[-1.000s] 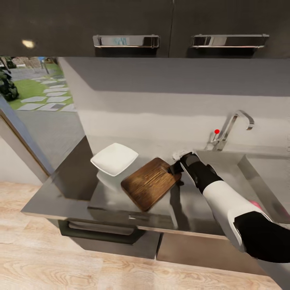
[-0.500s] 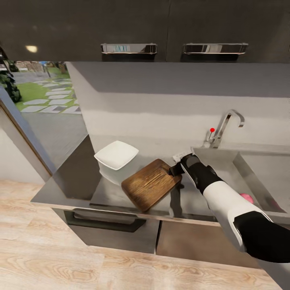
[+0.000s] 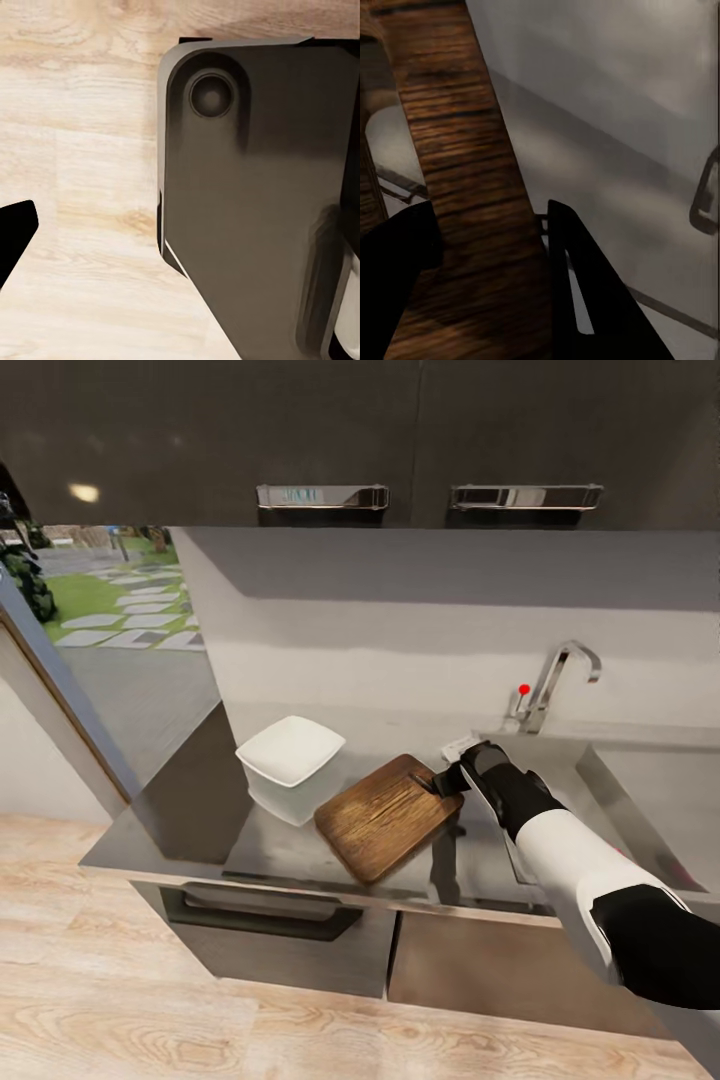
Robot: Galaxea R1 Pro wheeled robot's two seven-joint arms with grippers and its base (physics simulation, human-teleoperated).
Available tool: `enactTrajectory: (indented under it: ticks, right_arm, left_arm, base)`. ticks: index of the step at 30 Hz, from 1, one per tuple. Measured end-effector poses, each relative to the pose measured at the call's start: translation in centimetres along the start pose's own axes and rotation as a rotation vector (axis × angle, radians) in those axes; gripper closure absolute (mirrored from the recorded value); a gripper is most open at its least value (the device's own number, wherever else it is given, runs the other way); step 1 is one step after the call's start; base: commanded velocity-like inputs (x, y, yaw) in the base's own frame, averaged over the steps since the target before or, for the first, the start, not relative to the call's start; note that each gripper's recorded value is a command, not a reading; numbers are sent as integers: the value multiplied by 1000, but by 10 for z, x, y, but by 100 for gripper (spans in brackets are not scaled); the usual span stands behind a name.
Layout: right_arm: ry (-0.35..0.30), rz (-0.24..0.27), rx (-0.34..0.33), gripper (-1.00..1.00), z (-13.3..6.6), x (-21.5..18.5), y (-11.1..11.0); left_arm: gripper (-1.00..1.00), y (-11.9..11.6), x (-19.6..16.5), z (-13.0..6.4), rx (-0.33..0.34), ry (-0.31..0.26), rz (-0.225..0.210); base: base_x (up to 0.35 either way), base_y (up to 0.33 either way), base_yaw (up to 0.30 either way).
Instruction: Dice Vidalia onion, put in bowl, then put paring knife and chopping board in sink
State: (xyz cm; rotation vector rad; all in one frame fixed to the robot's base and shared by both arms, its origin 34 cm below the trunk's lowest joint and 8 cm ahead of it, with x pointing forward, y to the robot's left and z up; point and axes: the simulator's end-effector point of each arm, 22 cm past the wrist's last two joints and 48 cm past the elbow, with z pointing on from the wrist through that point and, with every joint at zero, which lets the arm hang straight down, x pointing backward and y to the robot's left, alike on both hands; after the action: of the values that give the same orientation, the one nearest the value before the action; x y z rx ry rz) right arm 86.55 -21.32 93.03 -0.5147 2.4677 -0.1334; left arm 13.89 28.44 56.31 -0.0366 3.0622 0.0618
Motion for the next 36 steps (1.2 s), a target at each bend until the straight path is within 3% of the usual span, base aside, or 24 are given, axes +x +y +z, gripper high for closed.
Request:
enactTrajectory:
  ticks: [13,18,20,28,32,36]
  right_arm:
    - [-16,3,8,100,-10,-7,-5]
    - [-6,25,40,100,-11,3,-30]
    - [-3,54,33,100,-10,6,-34]
    - [14,283,21,100,-8,35,-80]
    - [49,315,31,100,-2,56,-90]
    - [36,349,56,100,0,63,-106]
  left_arm:
    - [-100,0,-7,0,1,-17,-1]
    - [-100,0,-7,0,1,-17,0]
    - [-100,0,-7,0,1,-17,0]
    - [-100,-1,-8,0,1,-20,0]
    - [-100,-2,-8,0,2,-19,1]
    - [-100,-2,-7,0,2,-19,1]
  base:
    - [0,0,0]
    - [0,0,0]
    - [0,0,0]
    - [0,0,0]
    - [0,0,0]
    - [0,0,0]
